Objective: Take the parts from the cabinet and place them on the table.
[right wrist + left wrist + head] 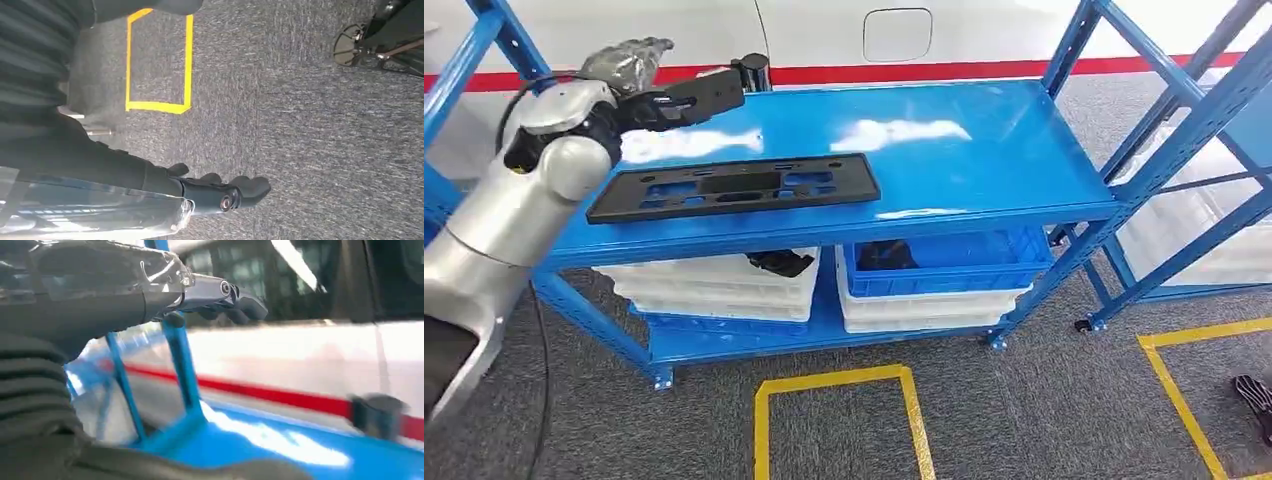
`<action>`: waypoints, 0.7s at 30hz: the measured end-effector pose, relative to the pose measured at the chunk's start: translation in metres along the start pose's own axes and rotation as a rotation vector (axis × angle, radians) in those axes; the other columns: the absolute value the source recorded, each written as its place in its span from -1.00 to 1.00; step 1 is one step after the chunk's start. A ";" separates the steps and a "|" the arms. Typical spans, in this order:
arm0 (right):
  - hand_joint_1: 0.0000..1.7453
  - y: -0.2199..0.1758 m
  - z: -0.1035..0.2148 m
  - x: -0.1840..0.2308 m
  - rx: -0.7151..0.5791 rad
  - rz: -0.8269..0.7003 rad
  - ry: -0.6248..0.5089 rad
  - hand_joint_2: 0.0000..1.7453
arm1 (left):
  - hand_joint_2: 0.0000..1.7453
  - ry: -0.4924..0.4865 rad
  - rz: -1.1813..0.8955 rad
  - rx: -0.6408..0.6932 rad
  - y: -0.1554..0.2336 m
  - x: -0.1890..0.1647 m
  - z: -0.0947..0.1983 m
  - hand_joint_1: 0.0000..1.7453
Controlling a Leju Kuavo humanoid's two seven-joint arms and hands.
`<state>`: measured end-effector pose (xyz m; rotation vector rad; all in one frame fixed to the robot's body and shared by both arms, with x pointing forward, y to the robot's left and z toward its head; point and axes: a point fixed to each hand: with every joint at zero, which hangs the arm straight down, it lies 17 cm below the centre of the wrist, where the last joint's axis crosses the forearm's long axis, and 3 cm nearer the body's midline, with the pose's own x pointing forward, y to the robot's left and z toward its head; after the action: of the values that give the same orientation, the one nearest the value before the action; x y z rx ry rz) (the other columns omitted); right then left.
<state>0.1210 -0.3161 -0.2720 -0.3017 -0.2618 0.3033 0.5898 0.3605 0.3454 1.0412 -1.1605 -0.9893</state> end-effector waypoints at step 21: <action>-1.00 -0.007 -0.002 0.002 -0.005 0.007 -0.012 1.00 | 1.00 -0.201 0.123 -0.062 -0.106 0.101 0.025 -1.00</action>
<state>0.1253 -0.3222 -0.2710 -0.3062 -0.2732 0.3118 0.5714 0.2354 0.2673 0.8248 -1.3329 -1.0426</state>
